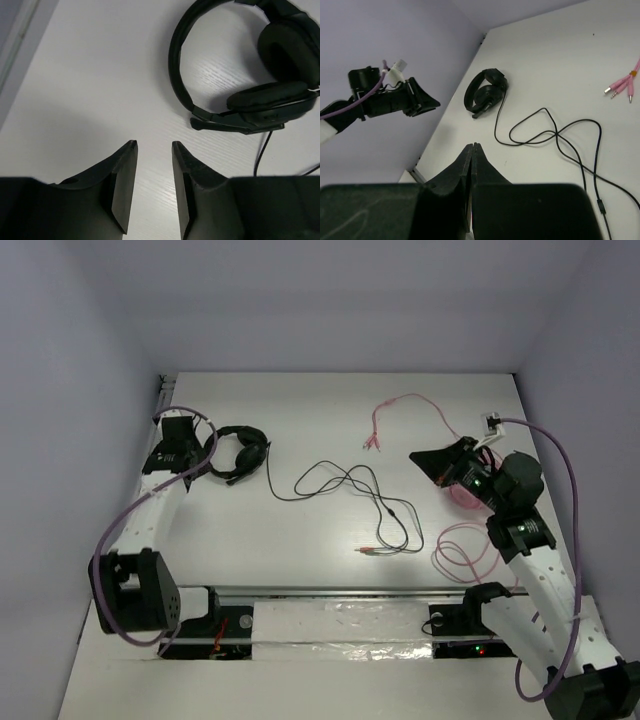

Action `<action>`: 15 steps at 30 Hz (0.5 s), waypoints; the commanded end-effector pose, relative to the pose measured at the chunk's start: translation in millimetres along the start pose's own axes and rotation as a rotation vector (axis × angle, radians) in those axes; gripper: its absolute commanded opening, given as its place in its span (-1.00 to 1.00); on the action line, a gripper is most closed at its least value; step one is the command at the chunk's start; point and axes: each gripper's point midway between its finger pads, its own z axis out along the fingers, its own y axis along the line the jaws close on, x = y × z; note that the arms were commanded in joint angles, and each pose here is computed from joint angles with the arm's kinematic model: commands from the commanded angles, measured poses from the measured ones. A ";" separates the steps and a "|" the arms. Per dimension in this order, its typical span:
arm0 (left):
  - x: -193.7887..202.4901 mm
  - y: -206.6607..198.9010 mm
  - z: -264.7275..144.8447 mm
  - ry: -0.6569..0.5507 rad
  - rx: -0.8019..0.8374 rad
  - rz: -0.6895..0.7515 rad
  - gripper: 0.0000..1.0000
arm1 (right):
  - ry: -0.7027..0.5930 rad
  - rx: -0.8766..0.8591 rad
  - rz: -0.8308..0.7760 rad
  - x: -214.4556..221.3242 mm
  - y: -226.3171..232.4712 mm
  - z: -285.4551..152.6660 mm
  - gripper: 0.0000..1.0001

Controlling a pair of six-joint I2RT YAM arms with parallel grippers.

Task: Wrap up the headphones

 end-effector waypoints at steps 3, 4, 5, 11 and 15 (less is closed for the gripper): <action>-8.0 -18.4 31.3 0.023 0.040 0.002 -0.14 | -0.021 -0.055 -0.028 -3.4 10.6 0.1 -0.99; -11.0 -19.6 36.4 0.018 0.034 -0.002 -0.11 | -0.018 -0.054 -0.037 -3.1 9.7 0.8 -0.96; -15.5 -21.3 41.1 0.012 0.030 -0.001 -0.02 | -0.010 -0.055 -0.037 -1.8 8.9 2.0 -0.94; -17.1 -31.5 82.9 0.064 0.030 0.042 0.12 | 0.007 -0.061 -0.033 5.0 4.7 3.9 -0.72; -8.3 -24.9 115.5 0.110 -0.024 0.073 0.10 | 0.028 -0.071 -0.029 9.4 5.0 7.1 -0.63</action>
